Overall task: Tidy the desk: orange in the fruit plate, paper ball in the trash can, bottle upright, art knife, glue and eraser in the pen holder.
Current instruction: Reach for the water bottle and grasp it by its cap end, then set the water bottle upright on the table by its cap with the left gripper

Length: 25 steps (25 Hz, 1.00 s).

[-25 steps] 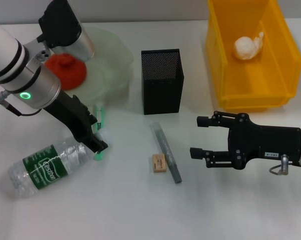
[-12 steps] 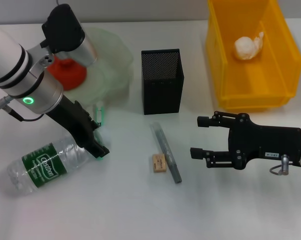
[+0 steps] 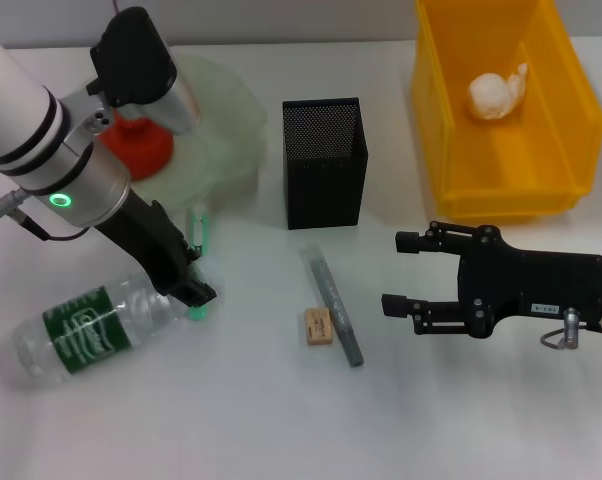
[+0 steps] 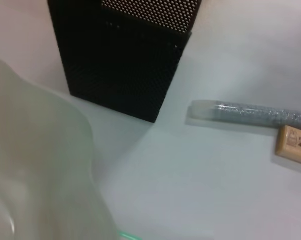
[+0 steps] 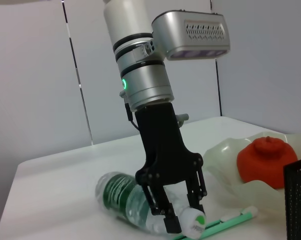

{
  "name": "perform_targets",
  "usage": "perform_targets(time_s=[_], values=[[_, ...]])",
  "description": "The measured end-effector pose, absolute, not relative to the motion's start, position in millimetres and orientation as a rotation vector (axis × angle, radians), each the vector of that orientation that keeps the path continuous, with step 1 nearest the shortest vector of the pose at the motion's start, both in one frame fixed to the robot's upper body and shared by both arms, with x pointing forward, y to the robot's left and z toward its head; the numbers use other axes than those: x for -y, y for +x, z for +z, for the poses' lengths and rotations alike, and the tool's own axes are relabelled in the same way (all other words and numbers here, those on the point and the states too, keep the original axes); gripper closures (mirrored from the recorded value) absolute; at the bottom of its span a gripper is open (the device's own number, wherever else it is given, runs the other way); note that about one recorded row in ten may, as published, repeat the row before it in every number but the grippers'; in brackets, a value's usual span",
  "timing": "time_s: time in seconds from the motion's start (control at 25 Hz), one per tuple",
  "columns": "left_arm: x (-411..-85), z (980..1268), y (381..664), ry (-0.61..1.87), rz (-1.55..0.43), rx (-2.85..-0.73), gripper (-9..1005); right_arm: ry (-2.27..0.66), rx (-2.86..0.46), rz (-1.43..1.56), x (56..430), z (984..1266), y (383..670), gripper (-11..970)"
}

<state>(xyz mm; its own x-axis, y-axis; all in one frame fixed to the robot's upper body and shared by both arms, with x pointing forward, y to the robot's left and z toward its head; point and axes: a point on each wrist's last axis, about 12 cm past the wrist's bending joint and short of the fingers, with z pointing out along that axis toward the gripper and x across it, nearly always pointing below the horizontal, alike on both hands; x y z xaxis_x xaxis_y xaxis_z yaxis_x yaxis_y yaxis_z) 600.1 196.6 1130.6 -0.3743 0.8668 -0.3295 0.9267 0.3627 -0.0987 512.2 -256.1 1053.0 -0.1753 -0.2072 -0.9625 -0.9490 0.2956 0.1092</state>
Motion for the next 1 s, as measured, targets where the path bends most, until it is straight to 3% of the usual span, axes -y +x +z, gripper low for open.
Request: perform_targets(time_s=[0.16, 1.0], values=[[-195.6, 1130.1, 600.1, 1.621, -0.376, -2.407, 536, -1.080, -1.609, 0.977, 256.6, 1053.4, 512.2, 168], [-208.1, 1148.6, 600.9, 1.541, -0.403, -2.360, 546, -1.064, -1.602, 0.974, 258.6, 1055.2, 513.0, 169]])
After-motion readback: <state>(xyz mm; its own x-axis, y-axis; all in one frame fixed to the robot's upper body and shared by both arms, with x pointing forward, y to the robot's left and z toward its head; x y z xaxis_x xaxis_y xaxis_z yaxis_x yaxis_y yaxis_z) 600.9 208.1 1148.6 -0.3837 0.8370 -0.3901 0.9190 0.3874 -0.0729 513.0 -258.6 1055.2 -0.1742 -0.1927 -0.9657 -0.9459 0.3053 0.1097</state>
